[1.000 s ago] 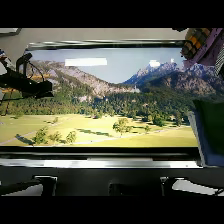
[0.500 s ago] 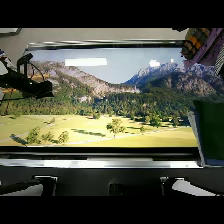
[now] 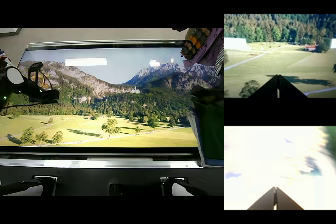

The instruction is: Fold the clothes and pants, and hang the long-sleeved shirts on hangers.

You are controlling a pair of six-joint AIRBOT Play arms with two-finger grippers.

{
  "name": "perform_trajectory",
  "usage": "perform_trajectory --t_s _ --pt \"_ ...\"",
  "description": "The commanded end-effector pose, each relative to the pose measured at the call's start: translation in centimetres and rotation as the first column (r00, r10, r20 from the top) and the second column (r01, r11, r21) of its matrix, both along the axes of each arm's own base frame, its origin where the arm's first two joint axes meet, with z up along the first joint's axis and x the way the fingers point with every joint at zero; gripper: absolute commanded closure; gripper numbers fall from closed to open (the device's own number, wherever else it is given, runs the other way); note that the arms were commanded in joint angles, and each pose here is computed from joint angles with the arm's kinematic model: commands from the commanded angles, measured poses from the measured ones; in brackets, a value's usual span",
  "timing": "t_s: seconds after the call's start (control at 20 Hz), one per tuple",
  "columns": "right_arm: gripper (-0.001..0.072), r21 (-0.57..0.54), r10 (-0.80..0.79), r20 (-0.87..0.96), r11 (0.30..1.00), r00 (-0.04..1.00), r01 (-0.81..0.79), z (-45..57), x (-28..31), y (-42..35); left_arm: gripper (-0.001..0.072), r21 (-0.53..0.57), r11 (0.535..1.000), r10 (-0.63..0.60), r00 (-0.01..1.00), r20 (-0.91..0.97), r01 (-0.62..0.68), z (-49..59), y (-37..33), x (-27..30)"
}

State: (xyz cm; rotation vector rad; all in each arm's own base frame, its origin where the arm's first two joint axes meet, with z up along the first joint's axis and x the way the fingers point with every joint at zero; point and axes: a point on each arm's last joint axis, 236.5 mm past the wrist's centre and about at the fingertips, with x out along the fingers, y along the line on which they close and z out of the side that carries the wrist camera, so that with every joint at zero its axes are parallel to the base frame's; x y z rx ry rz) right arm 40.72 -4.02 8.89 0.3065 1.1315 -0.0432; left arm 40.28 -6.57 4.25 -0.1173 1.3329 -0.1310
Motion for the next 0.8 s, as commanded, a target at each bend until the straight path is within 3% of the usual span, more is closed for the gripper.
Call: perform_trajectory --t_s 0.0,0.2,0.4,0.75 --pt "0.0681 -0.028 0.299 0.082 0.954 0.951 -0.297 0.9 1.0 11.9 0.0694 0.055 0.996 -0.072 0.997 0.005 0.072 -1.4 -0.7 -0.4" --pt "0.0681 -0.029 0.418 0.06 0.908 0.906 -0.417 0.7 -0.7 16.9 0.0693 0.052 0.996 -0.072 0.997 -0.02 0.073 -1.6 -1.2 -1.0" --pt "0.0681 0.008 0.384 -0.112 0.923 0.916 -0.386 -0.9 -4.2 16.1 0.0693 0.053 0.996 -0.072 0.997 -0.025 0.074 -1.8 -1.2 -1.0" --pt "0.0675 -0.049 0.366 -0.155 0.925 0.918 -0.377 -1.3 -4.6 14.5 0.0692 0.053 0.996 -0.072 0.997 -0.026 0.073 -1.8 -1.2 -1.0"
